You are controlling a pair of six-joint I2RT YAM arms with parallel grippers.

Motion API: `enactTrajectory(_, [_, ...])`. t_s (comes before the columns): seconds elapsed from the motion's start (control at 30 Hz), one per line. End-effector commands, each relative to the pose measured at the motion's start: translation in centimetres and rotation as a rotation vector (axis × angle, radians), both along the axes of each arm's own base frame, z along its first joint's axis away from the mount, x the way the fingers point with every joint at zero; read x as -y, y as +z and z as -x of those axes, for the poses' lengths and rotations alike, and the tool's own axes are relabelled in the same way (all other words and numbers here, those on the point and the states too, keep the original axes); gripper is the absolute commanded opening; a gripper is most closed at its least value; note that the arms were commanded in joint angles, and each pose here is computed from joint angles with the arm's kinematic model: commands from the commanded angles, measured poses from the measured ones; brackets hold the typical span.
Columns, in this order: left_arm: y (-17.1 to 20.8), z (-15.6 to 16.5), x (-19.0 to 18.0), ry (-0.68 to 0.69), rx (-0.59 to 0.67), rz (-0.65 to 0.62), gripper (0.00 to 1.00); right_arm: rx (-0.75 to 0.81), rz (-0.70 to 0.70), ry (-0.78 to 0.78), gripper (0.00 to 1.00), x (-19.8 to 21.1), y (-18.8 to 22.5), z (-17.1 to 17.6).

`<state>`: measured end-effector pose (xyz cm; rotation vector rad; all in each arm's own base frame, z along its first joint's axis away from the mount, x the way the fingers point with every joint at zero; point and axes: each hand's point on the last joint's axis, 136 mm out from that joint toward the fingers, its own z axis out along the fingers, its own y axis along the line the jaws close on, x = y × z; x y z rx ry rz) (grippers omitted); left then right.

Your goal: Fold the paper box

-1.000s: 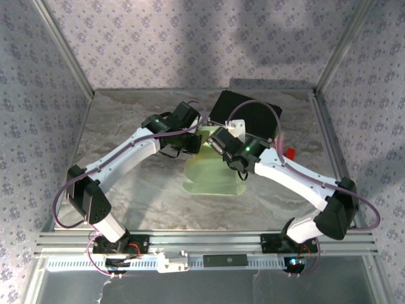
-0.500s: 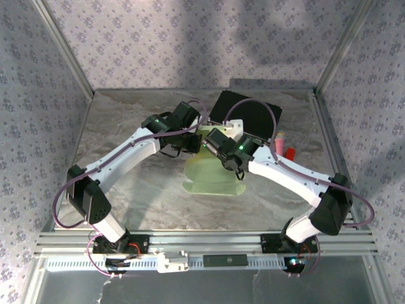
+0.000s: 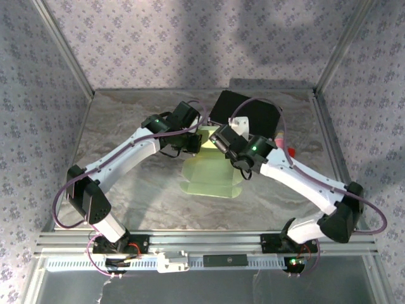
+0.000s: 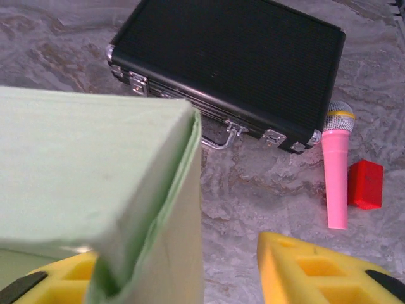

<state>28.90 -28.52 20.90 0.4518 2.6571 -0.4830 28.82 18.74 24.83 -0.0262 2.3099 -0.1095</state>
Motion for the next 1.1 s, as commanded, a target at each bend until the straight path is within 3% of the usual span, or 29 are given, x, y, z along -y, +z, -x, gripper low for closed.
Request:
enactTrajectory(0.0, [0.7, 0.2, 0.4, -0.01, 0.005, 0.031, 0.0, 0.022, -0.011, 0.009, 0.5, 0.1, 1.5, 0.0])
enactTrajectory(0.1, [0.8, 0.1, 0.4, -0.007, 0.006, 0.032, 0.0, 0.014, 0.001, 0.004, 0.5, 0.1, 1.2, -0.4])
enactTrajectory(0.23, [0.7, 0.2, 0.5, -0.011, 0.003, 0.03, 0.0, -0.01, 0.036, -0.01, 0.43, -0.2, 0.0, -0.9])
enactTrajectory(0.37, [0.7, 0.3, 0.4, -0.012, 0.005, 0.032, 0.0, -0.015, 0.06, -0.035, 0.27, -0.4, -0.7, -1.5])
enactTrajectory(0.5, [0.8, 0.3, 0.2, -0.004, 0.023, 0.03, 0.0, 0.003, 0.061, -0.065, 0.01, -0.3, -0.3, -1.6])
enactTrajectory(0.67, [1.5, 0.0, 0.4, 0.0, 0.072, 0.064, 0.0, -0.005, 0.047, -0.076, 0.0, -0.3, -0.5, -1.2])
enactTrajectory(0.9, [3.5, 0.4, 0.4, -0.004, 0.146, 0.115, 0.32, -0.025, 0.026, -0.1, 0.0, 0.5, -0.7, -0.8])
enactTrajectory(1.07, [4.5, 0.7, -0.8, 0.013, 0.209, 0.112, 0.4, -0.038, 0.016, -0.112, 0.0, 0.8, -0.7, -0.8])
